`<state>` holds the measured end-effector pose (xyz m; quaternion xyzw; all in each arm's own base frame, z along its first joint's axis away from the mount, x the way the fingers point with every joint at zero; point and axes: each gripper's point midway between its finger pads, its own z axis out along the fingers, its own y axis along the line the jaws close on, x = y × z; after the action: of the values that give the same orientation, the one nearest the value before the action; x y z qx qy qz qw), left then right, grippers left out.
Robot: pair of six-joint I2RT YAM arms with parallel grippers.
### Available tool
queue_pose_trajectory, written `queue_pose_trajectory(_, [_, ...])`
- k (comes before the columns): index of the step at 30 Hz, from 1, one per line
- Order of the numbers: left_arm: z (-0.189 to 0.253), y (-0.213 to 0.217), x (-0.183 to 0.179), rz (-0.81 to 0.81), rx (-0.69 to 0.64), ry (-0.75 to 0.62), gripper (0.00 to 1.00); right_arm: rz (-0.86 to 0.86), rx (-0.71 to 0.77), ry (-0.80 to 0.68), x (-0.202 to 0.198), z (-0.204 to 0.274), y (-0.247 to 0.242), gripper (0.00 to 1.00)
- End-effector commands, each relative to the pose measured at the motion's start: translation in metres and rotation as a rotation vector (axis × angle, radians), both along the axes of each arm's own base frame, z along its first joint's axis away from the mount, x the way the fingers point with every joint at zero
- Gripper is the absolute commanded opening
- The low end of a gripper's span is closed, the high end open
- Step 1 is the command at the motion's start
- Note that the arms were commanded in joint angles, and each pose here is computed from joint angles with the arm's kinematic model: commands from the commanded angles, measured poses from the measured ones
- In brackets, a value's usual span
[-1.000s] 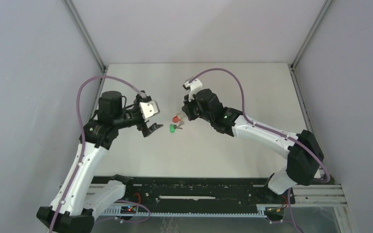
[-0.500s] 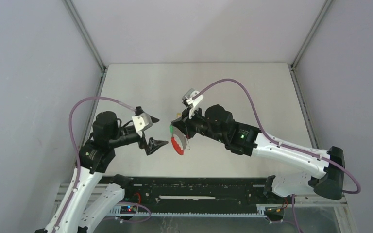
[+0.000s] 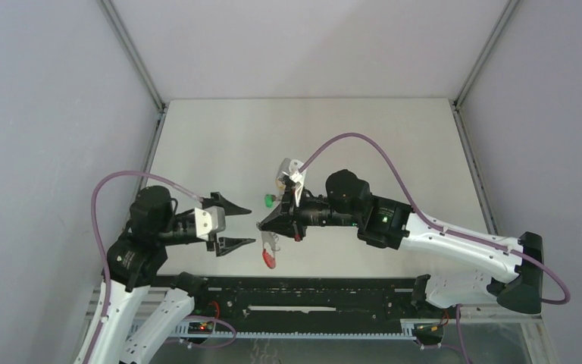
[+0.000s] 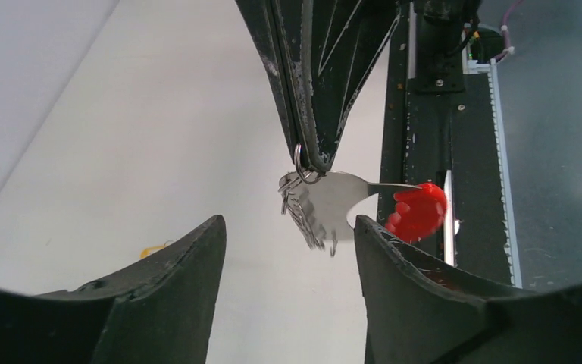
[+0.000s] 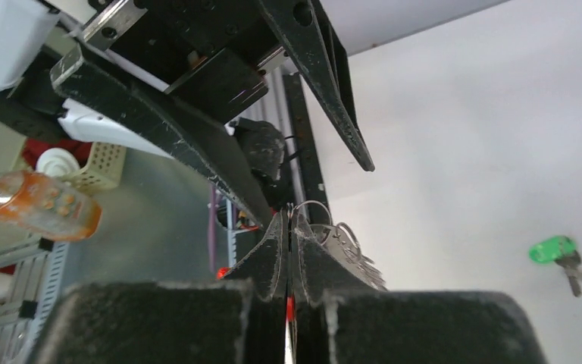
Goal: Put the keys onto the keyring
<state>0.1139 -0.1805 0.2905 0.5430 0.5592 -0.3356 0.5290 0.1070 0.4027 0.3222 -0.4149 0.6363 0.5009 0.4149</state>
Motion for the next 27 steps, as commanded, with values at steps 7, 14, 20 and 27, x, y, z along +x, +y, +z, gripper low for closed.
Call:
queue_pose_trajectory(7, [0.029,-0.003,-0.026,-0.122,-0.041,-0.102,0.56,0.188,0.129,0.008,-0.035,0.036,0.0,0.0])
queue_pose_trajectory(14, [0.033,-0.005,-0.029,-0.148,-0.051,-0.129,0.52,0.212,0.146,0.03,-0.035,0.038,0.003,0.0])
queue_pose_trajectory(20, [0.044,-0.007,-0.035,-0.17,-0.072,-0.141,0.43,0.218,0.13,0.048,-0.033,0.033,0.008,0.0])
queue_pose_trajectory(27, [0.043,-0.006,-0.037,-0.172,-0.075,-0.153,0.33,0.226,0.128,0.056,-0.033,0.033,0.01,0.0])
